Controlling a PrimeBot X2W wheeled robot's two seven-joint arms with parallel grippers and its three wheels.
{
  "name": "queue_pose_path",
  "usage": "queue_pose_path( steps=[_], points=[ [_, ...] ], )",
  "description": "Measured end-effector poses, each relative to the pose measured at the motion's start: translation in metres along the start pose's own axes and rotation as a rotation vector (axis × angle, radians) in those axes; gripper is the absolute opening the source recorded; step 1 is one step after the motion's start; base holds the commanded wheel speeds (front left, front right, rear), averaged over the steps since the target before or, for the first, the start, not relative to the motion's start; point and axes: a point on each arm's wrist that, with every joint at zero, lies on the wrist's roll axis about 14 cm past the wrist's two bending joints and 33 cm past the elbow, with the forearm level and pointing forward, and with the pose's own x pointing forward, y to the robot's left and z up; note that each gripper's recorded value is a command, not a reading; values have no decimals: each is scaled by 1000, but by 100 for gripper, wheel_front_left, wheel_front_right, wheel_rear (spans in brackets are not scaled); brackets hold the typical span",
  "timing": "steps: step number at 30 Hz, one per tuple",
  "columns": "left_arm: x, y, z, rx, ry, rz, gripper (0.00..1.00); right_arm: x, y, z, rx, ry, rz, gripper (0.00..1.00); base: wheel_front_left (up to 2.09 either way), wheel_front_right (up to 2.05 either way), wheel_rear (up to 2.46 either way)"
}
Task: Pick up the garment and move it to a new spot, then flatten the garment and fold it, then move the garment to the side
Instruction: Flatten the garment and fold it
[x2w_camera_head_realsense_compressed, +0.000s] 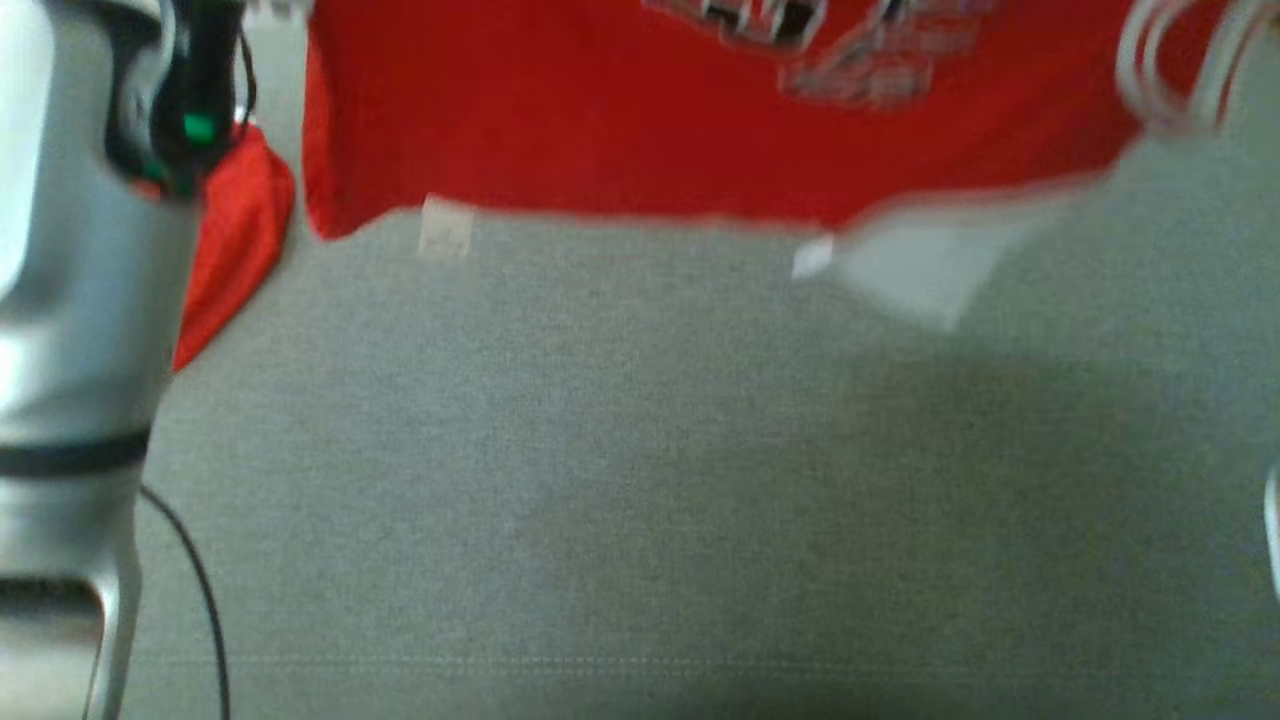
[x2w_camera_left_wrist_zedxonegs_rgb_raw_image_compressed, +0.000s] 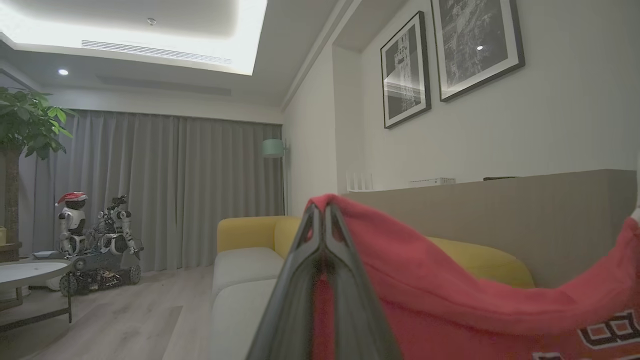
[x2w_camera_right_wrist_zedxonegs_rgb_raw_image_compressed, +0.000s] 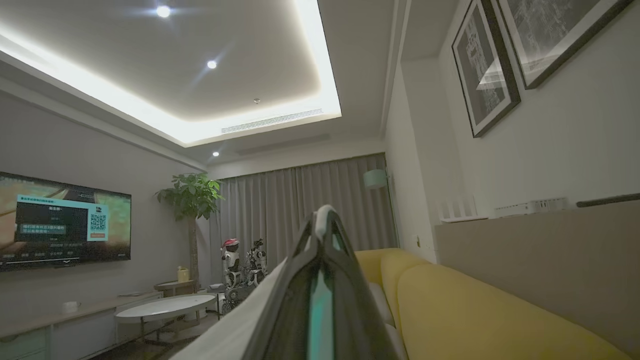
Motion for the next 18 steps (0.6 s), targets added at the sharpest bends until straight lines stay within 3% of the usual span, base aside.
queue_pose_path(
  steps=[8, 12, 18],
  points=[
    [47, 32, -51, 11, 62, 54, 0, 59, 1, -43, 41, -7, -7, 0, 0, 0, 0],
    [47, 41, -102, -36, 174, 94, 0, 58, -4, -120, 54, 181, -33, 0, 0, 0, 0],
    [-7, 46, -209, -115, 460, 167, 0, 17, 1, -238, 54, 494, -39, 0, 0, 0, 0]
  ],
)
